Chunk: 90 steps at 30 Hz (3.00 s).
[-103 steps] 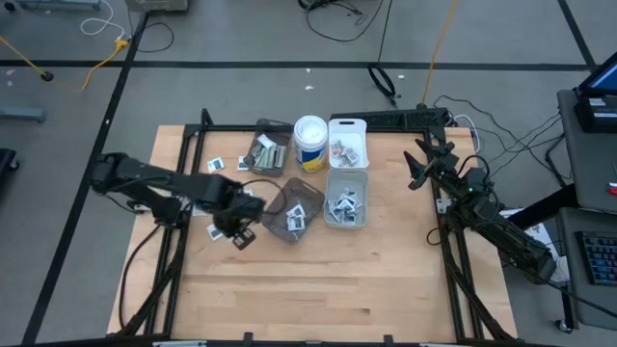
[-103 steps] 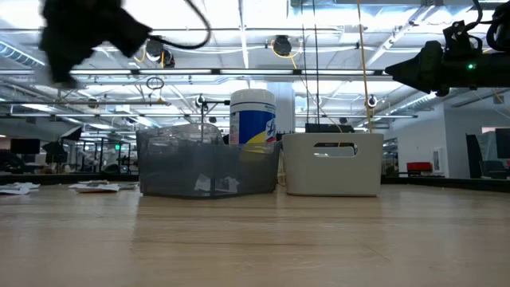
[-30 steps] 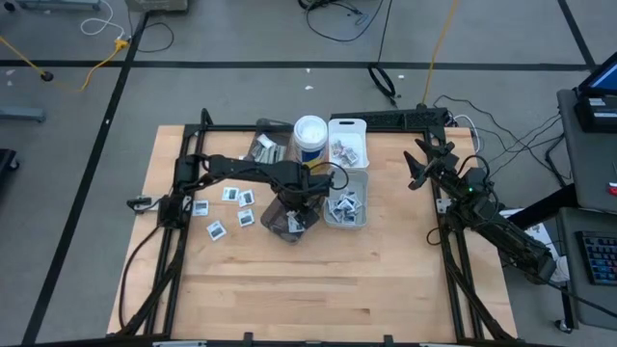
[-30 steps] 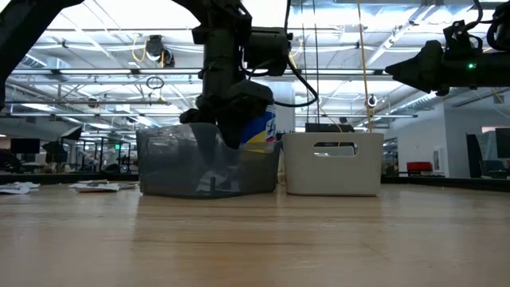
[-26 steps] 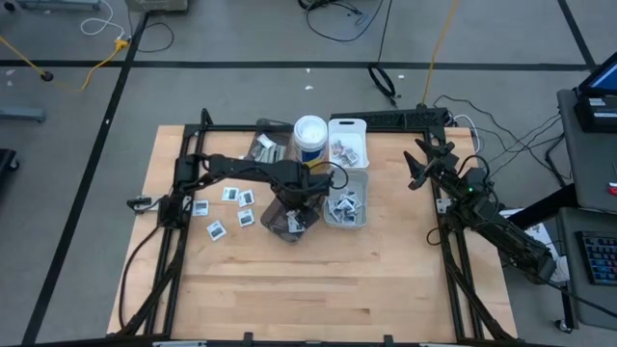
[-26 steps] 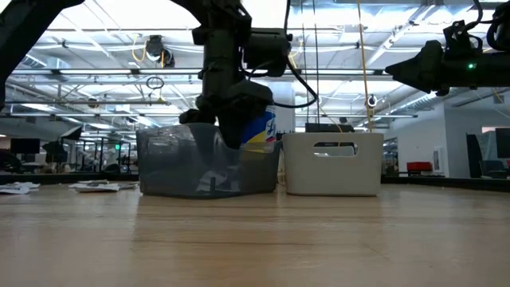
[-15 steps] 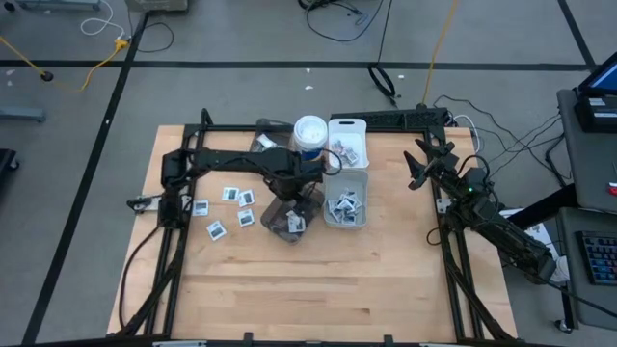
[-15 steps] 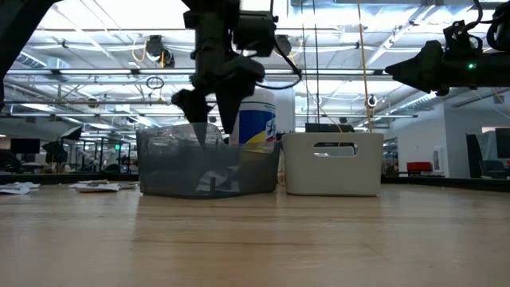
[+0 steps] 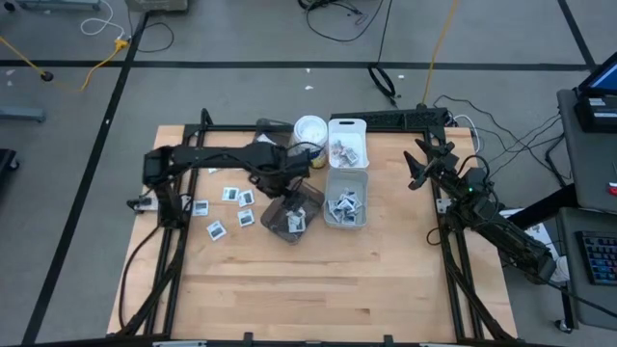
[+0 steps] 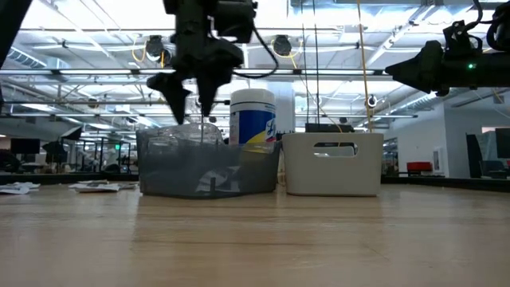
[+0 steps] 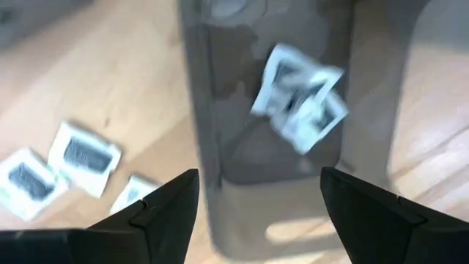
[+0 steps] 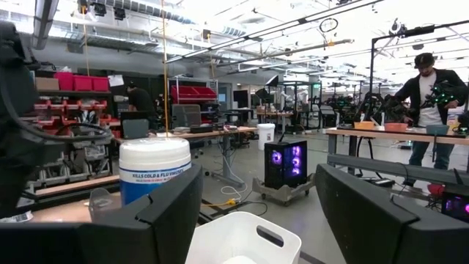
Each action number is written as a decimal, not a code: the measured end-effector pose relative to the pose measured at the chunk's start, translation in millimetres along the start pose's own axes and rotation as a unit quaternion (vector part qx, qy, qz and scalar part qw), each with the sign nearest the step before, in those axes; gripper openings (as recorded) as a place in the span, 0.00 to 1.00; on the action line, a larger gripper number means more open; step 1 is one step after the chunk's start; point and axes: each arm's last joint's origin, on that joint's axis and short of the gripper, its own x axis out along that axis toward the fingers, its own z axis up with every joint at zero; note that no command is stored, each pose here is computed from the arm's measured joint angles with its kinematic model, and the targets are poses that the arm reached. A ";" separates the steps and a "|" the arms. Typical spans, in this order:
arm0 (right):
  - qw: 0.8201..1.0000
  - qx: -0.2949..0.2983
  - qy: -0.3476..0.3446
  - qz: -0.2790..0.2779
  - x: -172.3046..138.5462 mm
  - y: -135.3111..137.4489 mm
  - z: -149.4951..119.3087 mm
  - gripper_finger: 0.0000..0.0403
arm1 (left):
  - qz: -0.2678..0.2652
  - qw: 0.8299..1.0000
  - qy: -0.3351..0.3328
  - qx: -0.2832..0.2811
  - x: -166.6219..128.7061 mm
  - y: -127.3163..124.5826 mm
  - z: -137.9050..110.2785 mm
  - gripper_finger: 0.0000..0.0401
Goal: Pick & Place First Aid Supplies
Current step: Put the towelette pack into the bottom black bin
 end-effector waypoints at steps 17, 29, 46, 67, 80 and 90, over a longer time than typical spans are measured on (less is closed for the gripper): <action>1.000 0.000 0.000 0.000 0.0 0.0 -0.1 0.65 | 0.009 0.996 0.012 -0.091 4.6 69.8 -100.2 0.71; 1.000 0.000 0.000 0.000 0.0 0.0 0.1 0.65 | 0.009 0.980 0.050 -0.194 22.6 109.1 -155.2 0.68; 1.000 0.000 0.000 0.000 0.0 0.0 0.0 0.65 | 0.024 0.962 0.085 -0.257 60.8 109.4 -162.6 0.68; 1.000 0.000 0.000 0.000 0.0 0.0 0.0 0.65 | 0.048 0.967 0.085 -0.235 108.8 132.3 -171.6 0.68; 1.000 0.000 0.000 0.000 0.0 0.0 0.0 0.65 | 0.052 0.967 0.087 -0.235 109.2 133.7 -172.4 0.20; 1.000 0.000 0.000 0.000 0.0 0.0 0.1 0.65 | 0.052 0.969 0.090 -0.224 109.4 134.0 -172.7 0.02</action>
